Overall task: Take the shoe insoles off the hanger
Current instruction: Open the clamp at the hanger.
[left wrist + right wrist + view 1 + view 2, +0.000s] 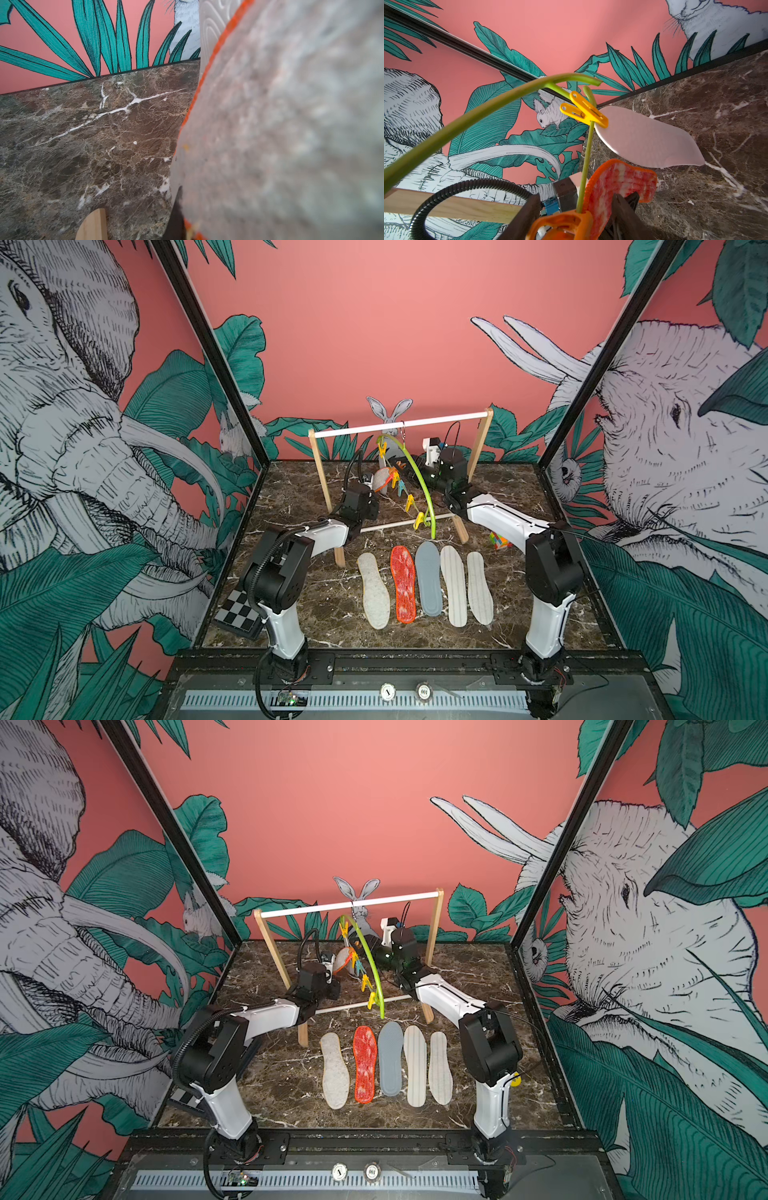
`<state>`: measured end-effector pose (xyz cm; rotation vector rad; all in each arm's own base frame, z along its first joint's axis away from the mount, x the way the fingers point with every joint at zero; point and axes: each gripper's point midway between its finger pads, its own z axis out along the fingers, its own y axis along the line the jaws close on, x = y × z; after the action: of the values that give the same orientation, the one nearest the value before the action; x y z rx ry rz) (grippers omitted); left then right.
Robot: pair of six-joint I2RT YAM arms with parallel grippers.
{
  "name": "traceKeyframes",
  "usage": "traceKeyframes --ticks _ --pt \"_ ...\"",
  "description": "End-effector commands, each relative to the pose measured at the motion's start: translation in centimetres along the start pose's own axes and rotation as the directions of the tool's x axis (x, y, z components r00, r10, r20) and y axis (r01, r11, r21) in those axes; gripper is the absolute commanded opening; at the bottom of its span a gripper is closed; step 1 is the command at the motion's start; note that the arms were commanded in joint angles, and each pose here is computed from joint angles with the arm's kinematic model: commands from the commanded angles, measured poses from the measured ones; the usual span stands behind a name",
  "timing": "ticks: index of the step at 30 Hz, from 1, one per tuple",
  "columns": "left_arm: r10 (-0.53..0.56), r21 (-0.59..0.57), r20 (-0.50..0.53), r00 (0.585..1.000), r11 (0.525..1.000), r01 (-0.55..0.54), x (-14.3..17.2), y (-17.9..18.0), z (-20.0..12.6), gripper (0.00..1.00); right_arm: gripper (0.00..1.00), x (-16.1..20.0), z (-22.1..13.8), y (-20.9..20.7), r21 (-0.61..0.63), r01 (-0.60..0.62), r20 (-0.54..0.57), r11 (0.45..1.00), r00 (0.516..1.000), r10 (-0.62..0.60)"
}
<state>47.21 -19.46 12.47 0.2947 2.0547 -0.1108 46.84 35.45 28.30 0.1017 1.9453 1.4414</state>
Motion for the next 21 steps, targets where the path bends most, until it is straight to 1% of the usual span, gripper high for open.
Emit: traceKeyframes --ticks 1,12,21 --pt "-0.026 -0.015 0.061 0.998 1.0 0.027 -2.62 0.72 -1.37 0.0 0.53 -1.09 -1.15 1.96 -0.043 0.021 0.033 0.999 0.999 -0.02" --pt "-0.024 -0.021 0.055 0.998 0.999 0.026 -2.27 0.82 -1.36 0.0 0.5 -1.52 -1.79 1.95 -0.034 0.026 0.043 0.999 0.999 -0.025" --pt "-0.03 -0.019 0.049 0.998 0.999 0.031 -1.93 0.78 -1.18 0.0 0.4 -1.51 -1.72 2.35 -0.051 0.021 0.037 0.998 0.999 -0.019"
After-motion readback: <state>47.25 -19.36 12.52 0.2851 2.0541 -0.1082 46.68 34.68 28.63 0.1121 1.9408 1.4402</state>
